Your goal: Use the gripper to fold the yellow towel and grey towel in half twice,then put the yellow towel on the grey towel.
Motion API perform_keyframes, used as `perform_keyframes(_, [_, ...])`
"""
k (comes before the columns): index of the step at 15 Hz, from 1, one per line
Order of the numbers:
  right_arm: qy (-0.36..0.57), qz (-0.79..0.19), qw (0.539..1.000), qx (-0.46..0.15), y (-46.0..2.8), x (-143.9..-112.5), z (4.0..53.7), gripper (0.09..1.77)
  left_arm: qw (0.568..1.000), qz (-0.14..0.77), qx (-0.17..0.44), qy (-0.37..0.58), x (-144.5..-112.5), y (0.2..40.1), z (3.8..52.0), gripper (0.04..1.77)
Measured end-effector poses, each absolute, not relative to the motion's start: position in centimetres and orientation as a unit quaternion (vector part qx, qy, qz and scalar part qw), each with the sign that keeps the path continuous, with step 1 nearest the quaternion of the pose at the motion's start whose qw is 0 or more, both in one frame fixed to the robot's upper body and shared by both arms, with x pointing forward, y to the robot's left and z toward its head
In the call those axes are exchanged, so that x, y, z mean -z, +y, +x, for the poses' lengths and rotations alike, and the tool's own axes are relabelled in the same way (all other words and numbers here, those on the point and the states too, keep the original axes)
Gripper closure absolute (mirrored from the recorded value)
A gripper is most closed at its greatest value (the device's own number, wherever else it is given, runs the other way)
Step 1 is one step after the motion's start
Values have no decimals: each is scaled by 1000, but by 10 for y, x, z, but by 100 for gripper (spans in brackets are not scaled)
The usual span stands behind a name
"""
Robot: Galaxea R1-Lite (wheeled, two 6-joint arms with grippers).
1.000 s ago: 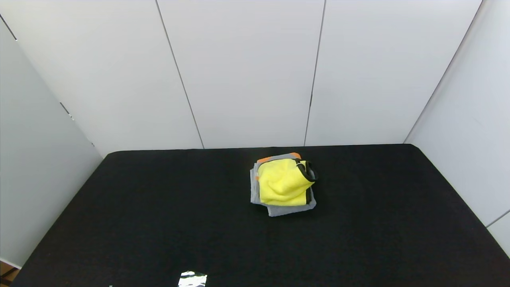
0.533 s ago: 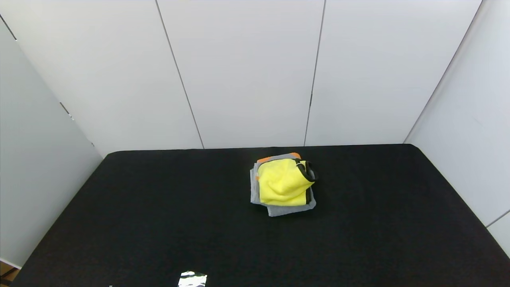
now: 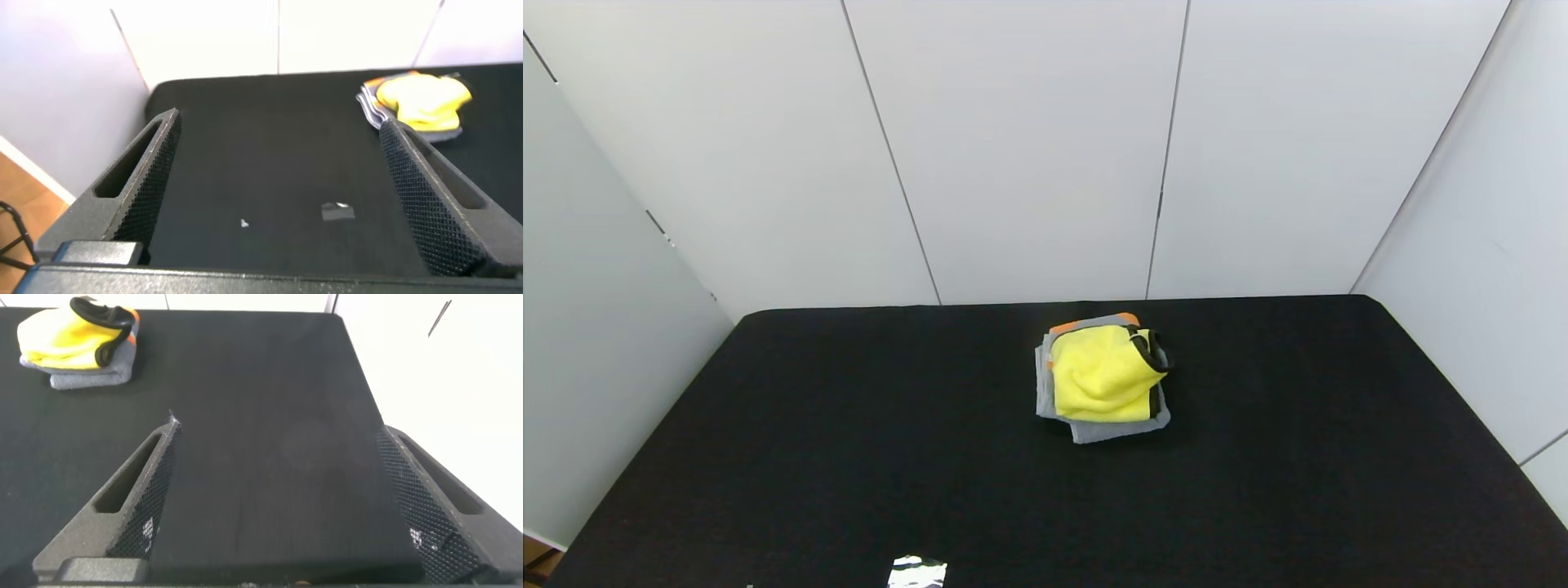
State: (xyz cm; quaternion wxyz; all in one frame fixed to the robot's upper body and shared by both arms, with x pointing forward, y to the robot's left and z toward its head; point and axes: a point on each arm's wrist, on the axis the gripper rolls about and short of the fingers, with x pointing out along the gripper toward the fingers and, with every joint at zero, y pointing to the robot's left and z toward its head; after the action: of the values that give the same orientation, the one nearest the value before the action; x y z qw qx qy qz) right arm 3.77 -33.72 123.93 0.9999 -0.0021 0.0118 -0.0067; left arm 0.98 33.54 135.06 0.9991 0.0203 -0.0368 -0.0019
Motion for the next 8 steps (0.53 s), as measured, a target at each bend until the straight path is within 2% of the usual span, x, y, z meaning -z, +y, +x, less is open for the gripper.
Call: perform_keyframes(8, [-1,-2,1000,18,-338,-1232,38,15,997,27,42,-66,-1292,332,1,9])
